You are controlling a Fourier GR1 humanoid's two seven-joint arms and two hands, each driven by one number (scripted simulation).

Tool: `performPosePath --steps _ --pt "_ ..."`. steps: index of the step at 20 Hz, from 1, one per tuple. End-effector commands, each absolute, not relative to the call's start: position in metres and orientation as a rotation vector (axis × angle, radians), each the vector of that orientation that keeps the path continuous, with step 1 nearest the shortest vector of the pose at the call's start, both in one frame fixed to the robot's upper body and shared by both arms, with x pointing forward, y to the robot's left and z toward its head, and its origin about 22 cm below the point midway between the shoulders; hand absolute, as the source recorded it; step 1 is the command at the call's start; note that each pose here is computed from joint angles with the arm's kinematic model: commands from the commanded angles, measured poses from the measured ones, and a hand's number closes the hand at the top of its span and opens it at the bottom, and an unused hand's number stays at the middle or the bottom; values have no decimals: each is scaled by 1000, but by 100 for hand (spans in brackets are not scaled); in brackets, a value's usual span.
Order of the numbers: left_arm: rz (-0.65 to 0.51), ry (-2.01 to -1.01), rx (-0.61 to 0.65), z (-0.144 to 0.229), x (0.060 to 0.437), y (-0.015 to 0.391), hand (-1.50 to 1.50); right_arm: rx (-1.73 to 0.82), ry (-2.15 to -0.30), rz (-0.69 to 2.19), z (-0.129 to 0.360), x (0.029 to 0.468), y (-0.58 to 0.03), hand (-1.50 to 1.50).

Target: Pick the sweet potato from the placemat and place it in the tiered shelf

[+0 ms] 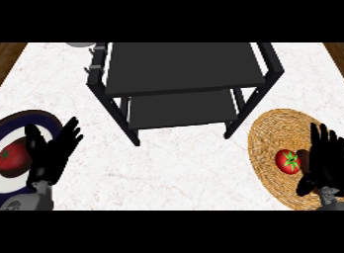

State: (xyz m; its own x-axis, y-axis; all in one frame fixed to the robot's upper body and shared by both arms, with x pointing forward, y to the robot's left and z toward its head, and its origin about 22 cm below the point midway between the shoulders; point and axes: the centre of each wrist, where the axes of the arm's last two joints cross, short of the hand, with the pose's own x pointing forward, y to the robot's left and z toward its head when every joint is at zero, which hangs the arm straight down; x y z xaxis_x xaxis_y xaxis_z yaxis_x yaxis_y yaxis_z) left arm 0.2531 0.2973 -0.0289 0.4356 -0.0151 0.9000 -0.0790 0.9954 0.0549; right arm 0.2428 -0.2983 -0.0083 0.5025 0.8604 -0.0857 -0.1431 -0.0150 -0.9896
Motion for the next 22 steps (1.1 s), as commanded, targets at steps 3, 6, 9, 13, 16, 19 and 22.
performPosePath --steps 3,6,9,13,16,19,22 --pt "39 -1118 99 -35 248 298 0 -1244 -417 1254 -35 227 -310 150" --pt "57 -1114 99 -27 257 294 0 -1189 -622 1145 -38 226 -292 150" --pt "48 -1099 91 -29 254 302 0 -1173 -647 1149 -54 222 -304 150" --pt "50 -1117 100 -24 249 294 0 -1165 -807 1156 -29 225 -292 150" --pt "60 -1105 83 -30 246 288 0 -1219 -926 1172 -25 208 -260 150" --pt "40 -1112 94 -25 249 303 0 -854 -1152 1145 -6 209 -153 150" --pt "-2 -1120 62 -24 256 285 0 -566 -1332 1117 16 196 -87 150"
